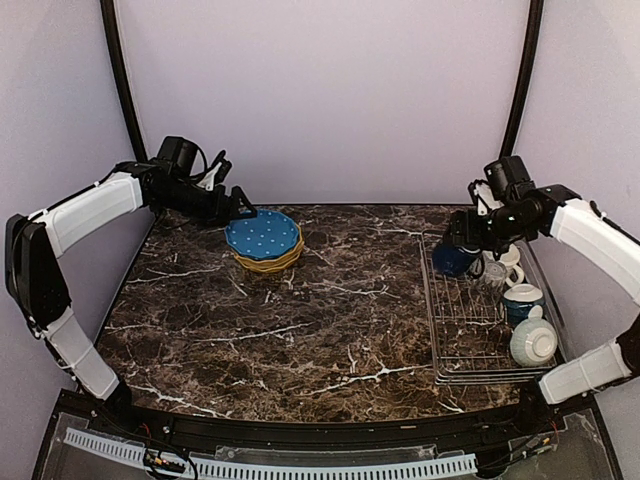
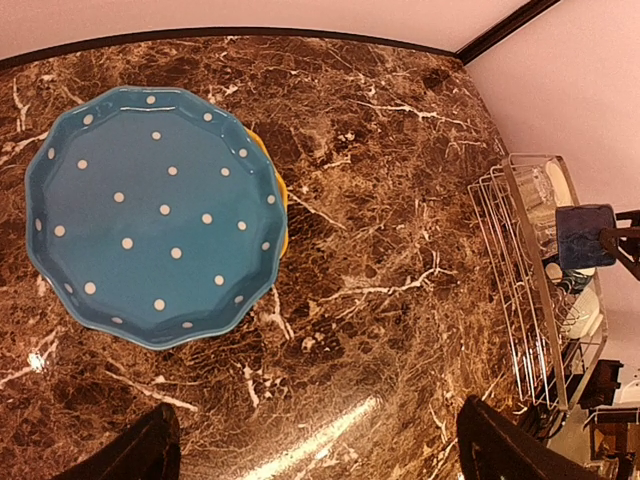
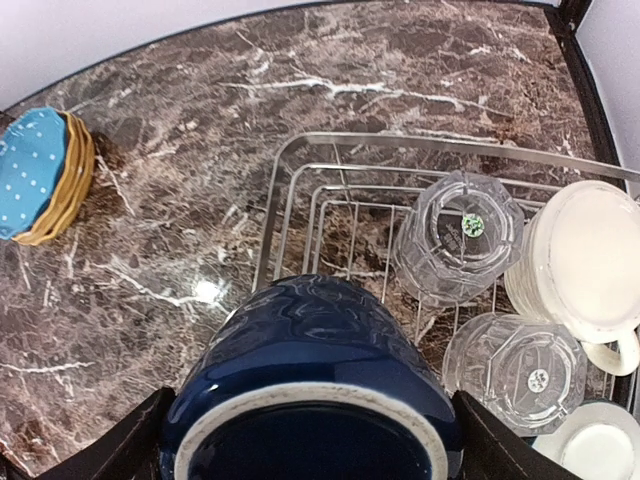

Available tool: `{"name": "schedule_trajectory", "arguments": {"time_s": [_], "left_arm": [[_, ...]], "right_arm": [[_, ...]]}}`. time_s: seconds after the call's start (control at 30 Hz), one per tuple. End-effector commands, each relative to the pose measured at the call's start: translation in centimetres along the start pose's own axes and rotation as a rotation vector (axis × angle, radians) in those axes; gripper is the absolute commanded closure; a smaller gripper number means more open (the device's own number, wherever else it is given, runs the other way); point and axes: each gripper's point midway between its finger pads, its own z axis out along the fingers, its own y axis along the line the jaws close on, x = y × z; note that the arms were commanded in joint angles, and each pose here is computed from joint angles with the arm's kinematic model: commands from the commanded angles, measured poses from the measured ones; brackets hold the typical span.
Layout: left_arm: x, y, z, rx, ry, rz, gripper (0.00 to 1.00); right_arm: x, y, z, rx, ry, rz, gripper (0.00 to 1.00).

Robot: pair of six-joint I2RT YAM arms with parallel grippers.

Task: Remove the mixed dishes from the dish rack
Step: Grab the plate from the dish rack, then pass from the right arm to the left

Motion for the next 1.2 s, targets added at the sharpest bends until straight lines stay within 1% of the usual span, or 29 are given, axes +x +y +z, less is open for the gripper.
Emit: {"name": "schedule_trajectory", "arguments": {"time_s": [0.0,0.07,0.1,0.2,0.23,0.27,0.3,0.33,0.37,0.4,0.43,0.47,0.5,0.53,0.57,0.6,0.73,0.9,1.0,1.17], "left_arm": [[0.8,-1.4,0.7,0.096,0.025,-0.020,0.05],[1.0,-2.4,1.0,0.162,0.028,-0.026,0.05],[1.1,-3.6,1.1,0.225,0.030,-0.026,0.05],[1.5,-6.4,1.2,0.369,0.036,-0.019,0.06],[1.7,-8.0,1.1,0.444,0.033,-0.008,0.06],[1.9,-8.7,1.1,0.478,0.038,-0.026,0.06],[2.2,-10.3,0.8,0.548,0.025,0.007,0.06],[2.1,-11.1,0.5,0.583,0.019,-0.006,0.05],[2.5,-12.3,0.4,0.646,0.004,0.023,0.05],[2.4,-13.0,0.0,0.681,0.001,-0.007,0.04],[2.6,-14.0,-0.4,0.751,-0.033,0.034,0.03],[2.7,-14.4,-0.7,0.787,-0.022,-0.011,0.02],[2.7,-15.3,-1.3,0.853,-0.061,0.037,0.02],[3.1,-15.8,-1.4,0.888,-0.034,-0.004,0.02],[3.0,-16.3,-1.9,0.931,-0.072,0.033,0.02],[3.2,-16.8,-2.0,0.964,-0.066,0.027,0.02],[4.2,-17.9,-1.7,1.022,-0.036,0.009,0.05],[5.1,-18.6,-1.0,1.044,0.000,-0.016,0.10],[5.4,-18.6,-0.4,1.043,0.016,-0.032,0.14],[5.3,-18.7,-0.6,1.043,0.011,-0.041,0.19]], "right_arm": [[-2.8,2.8,-2.5,-0.173,-0.171,0.055,0.84],[-3.5,4.1,-3.7,-0.264,-0.227,0.085,0.90],[-4.0,4.8,-4.4,-0.319,-0.268,0.095,0.93],[-5.3,7.0,-6.8,-0.482,-0.358,0.131,0.98],[-5.7,7.9,-7.5,-0.547,-0.375,0.146,0.99],[-5.9,8.9,-8.0,-0.611,-0.382,0.150,1.00],[-6.0,9.9,-8.2,-0.673,-0.379,0.157,1.00],[-6.1,11.1,-8.6,-0.738,-0.377,0.152,1.00],[-5.8,12.5,-8.6,-0.792,-0.359,0.141,1.00],[-6.0,13.6,-8.8,-0.837,-0.363,0.134,1.00],[-5.5,15.3,-8.9,-0.882,-0.350,0.117,1.00],[-5.3,16.5,-8.7,-0.913,-0.338,0.111,1.00],[-5.1,17.8,-8.8,-0.943,-0.333,0.101,1.00],[-4.9,19.0,-8.6,-0.966,-0.325,0.094,1.00],[-4.7,20.1,-8.4,-0.991,-0.320,0.087,1.00],[-4.5,21.2,-8.4,-1.016,-0.314,0.081,1.00],[-4.3,24.8,-7.5,-1.085,-0.286,0.051,1.00],[-4.2,27.7,-7.2,-1.160,-0.265,0.040,1.00],[-4.3,28.4,-7.2,-1.166,-0.273,0.035,1.00],[-4.5,27.6,-7.1,-1.136,-0.312,0.067,1.00]]}}
